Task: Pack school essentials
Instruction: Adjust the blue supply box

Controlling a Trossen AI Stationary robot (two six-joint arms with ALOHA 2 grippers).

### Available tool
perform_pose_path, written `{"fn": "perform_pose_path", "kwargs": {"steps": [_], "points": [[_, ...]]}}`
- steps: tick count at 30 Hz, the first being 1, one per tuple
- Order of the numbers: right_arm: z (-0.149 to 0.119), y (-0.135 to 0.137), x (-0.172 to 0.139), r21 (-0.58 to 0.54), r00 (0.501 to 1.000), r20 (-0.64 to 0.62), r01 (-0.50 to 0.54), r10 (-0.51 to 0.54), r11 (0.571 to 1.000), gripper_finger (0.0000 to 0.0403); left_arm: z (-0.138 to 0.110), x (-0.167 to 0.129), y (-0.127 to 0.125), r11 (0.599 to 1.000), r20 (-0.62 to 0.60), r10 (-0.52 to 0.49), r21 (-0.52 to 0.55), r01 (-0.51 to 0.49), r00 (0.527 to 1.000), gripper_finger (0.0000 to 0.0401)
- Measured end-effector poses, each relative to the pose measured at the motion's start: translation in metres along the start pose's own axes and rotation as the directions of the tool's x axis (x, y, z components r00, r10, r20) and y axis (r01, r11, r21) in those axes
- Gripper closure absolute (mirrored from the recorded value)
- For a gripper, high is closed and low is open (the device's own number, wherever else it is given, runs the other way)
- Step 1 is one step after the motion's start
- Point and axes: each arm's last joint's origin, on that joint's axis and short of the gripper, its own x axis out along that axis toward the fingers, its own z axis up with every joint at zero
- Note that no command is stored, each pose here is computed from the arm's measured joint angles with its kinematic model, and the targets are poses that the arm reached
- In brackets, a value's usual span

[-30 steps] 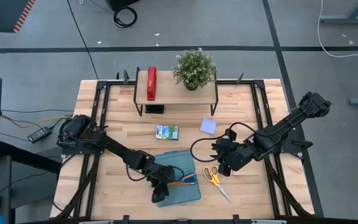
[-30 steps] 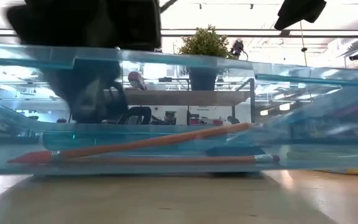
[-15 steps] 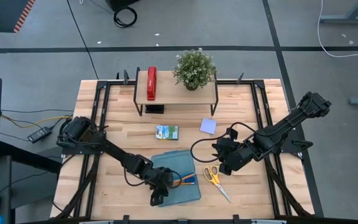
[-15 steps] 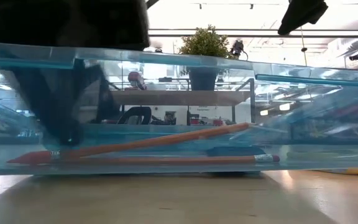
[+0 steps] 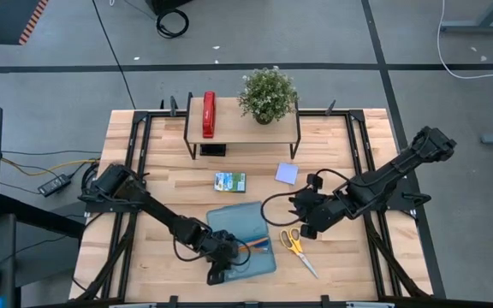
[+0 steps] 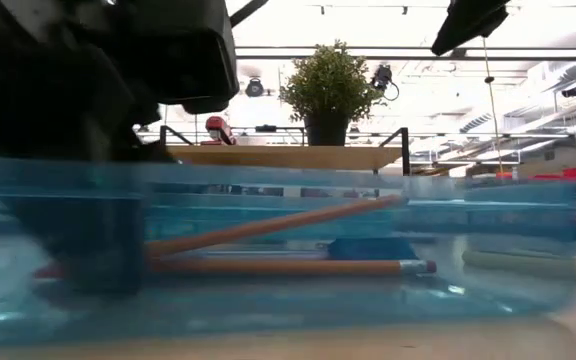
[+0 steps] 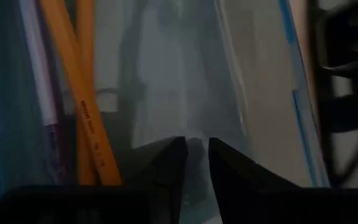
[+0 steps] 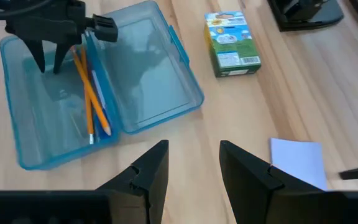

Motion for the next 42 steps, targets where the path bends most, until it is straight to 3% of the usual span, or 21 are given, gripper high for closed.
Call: {"fn": "perform_pose_path", "kwargs": {"steps": [4,12,14,16,20,27,33,36,42], "points": [[0.006,-0.011,0.006,0.017,0.999,-0.003,0.034,-0.034,0.999,0.0253,0.003,-0.002,0.015,0.994,-0.012,0.105,0.012,-0.104,0.994,0.0328],[0.016,-0.029,0.016,0.074,0.998,-0.016,0.059,-0.058,0.995,0.0253,0.015,-0.006,0.040,0.985,-0.030,0.138,0.109,-0.134,0.990,0.0329],[0.017,-0.028,0.017,0.092,1.000,-0.017,0.000,0.001,0.996,0.0253,0.017,-0.008,0.045,0.981,-0.038,0.150,0.126,-0.145,0.988,0.0331],[0.015,-0.019,0.022,0.111,0.992,0.007,-0.124,0.124,0.986,0.0253,0.018,-0.010,0.050,0.980,-0.050,0.157,0.132,-0.150,0.986,0.0333],[-0.005,0.001,0.036,0.098,0.940,0.051,-0.341,0.338,0.935,0.0253,0.020,-0.011,0.055,0.982,-0.056,0.155,0.116,-0.147,0.986,0.0334],[-0.042,0.010,0.056,0.158,0.907,0.088,-0.421,0.412,0.893,0.0253,0.023,-0.012,0.055,0.982,-0.059,0.155,0.122,-0.147,0.986,0.0333],[-0.068,0.005,0.075,0.468,0.929,0.026,-0.338,0.370,0.816,0.0253,0.035,-0.014,0.054,0.982,-0.038,0.161,0.111,-0.156,0.986,0.0336],[-0.079,0.011,0.091,0.534,0.928,-0.055,-0.285,0.369,0.796,0.0253,0.040,-0.015,0.054,0.981,-0.021,0.163,0.108,-0.160,0.986,0.0335],[-0.101,0.029,0.116,0.620,0.862,-0.264,-0.191,0.432,0.761,0.0253,0.043,-0.017,0.055,0.980,-0.041,0.177,0.103,-0.172,0.983,0.0334]]}}
